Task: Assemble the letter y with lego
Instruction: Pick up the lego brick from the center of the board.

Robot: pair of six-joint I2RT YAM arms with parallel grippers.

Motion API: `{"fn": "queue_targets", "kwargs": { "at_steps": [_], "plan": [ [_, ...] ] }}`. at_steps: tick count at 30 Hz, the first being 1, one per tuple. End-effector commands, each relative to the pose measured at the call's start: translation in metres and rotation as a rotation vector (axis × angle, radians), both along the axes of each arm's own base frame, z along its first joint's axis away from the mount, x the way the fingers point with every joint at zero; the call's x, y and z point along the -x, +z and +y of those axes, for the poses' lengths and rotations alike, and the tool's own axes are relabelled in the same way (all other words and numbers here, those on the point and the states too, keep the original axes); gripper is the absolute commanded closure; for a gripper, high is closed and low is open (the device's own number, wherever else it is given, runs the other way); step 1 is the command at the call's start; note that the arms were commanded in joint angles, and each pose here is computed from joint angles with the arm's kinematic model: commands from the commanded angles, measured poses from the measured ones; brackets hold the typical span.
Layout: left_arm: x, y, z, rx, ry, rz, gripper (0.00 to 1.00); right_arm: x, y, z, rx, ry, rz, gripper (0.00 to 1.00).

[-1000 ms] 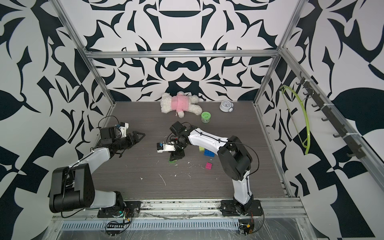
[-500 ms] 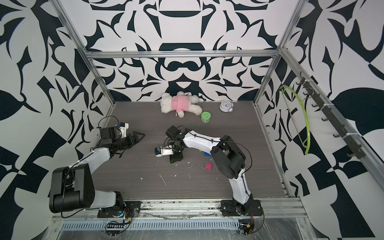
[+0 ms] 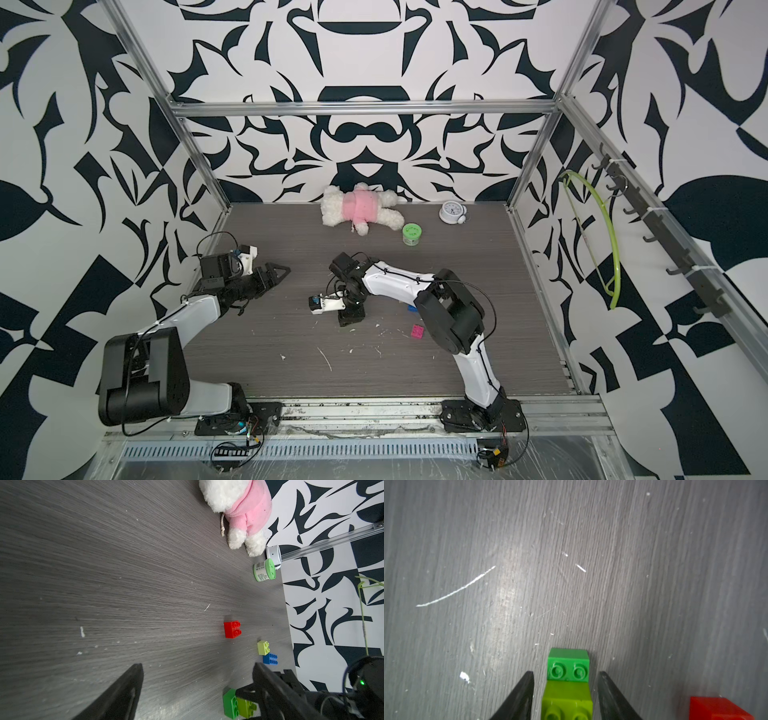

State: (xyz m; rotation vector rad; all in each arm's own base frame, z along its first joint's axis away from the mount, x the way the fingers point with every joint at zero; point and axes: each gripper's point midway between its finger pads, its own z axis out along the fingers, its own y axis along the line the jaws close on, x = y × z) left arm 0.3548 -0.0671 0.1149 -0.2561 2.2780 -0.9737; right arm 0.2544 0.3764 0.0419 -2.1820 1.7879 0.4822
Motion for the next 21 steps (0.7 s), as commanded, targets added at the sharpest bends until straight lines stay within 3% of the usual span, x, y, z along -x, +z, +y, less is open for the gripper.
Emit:
{"fn": "queue_targets", "kwargs": {
  "at_steps": [1, 21],
  "plan": [
    [0.0047, -0.0007, 0.0001, -0.005, -0.009, 0.000, 0.12, -0.0011, 0.0137, 0.0059, -0.011, -0.002, -0.015, 0.48],
    [0.0049, -0.0025, 0.0004, -0.006, -0.006, 0.006, 0.12, -0.0032, 0.0040, 0.0056, 0.015, -0.012, -0.009, 0.59]
  ]
}}
